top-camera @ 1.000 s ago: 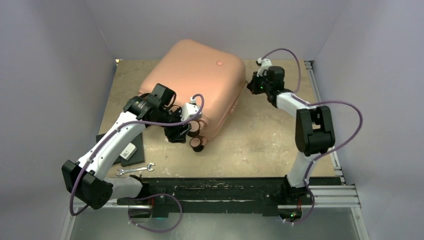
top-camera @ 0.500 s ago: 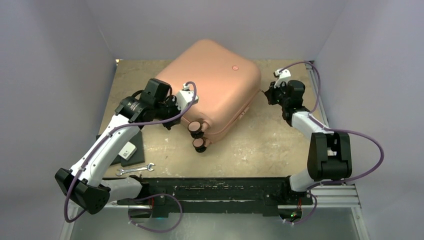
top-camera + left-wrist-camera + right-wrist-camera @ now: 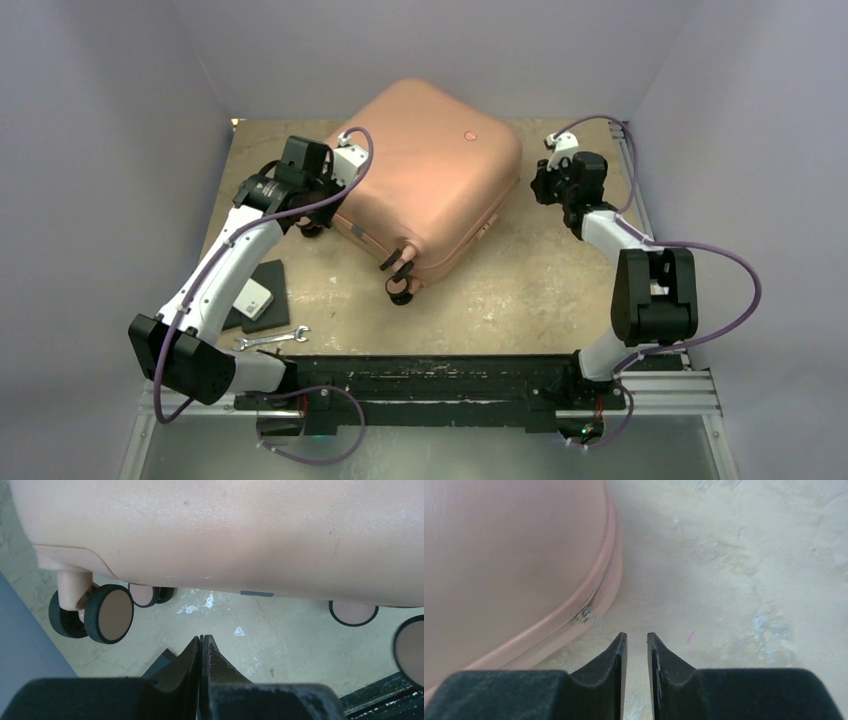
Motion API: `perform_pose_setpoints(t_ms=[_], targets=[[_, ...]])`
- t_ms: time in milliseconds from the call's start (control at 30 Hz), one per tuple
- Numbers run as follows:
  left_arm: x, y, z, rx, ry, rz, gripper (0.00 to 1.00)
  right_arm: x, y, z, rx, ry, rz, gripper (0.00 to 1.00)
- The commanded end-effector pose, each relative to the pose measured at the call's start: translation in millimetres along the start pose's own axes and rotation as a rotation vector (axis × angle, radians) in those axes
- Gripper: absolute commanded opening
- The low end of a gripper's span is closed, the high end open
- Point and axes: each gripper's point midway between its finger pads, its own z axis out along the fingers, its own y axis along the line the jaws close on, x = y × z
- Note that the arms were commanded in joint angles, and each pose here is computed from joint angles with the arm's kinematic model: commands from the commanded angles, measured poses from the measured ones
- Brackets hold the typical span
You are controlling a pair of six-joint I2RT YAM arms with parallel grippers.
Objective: Pack the luggage
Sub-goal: Zip the luggage at the center of the board.
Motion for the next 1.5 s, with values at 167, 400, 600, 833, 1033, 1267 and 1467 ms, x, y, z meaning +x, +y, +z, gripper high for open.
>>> perform_pose_setpoints(t_ms=[167,400,600,833,1033,1267,1467], targets=[[-2,23,-5,-0.101,-0.039,-0.057,0.00,-109,-35,23,0.140,-0.198,-0.075,0.31],[11,48,6,-0.201,0.013,-0.094,0.00,-117,1,84,-0.012,-0.162,-0.105,0.30],[22,87,17,-0.334,0.039,-0.153,0.00,-101,51,88,-0.181,-0.150,-0.158,0.30],[34,139,44,-0.463,0.088,-0.195,0.00,-90,86,61,-0.309,-0.168,-0.198,0.29],[18,175,60,-0.532,0.062,-0.227,0.00,-86,111,42,-0.403,-0.166,-0.229,0.29],[-14,230,84,-0.579,0.059,-0.275,0.00,-66,151,27,-0.490,-0.127,-0.267,0.29],[-28,252,94,-0.583,0.058,-0.299,0.00,-63,171,5,-0.532,-0.130,-0.288,0.29]])
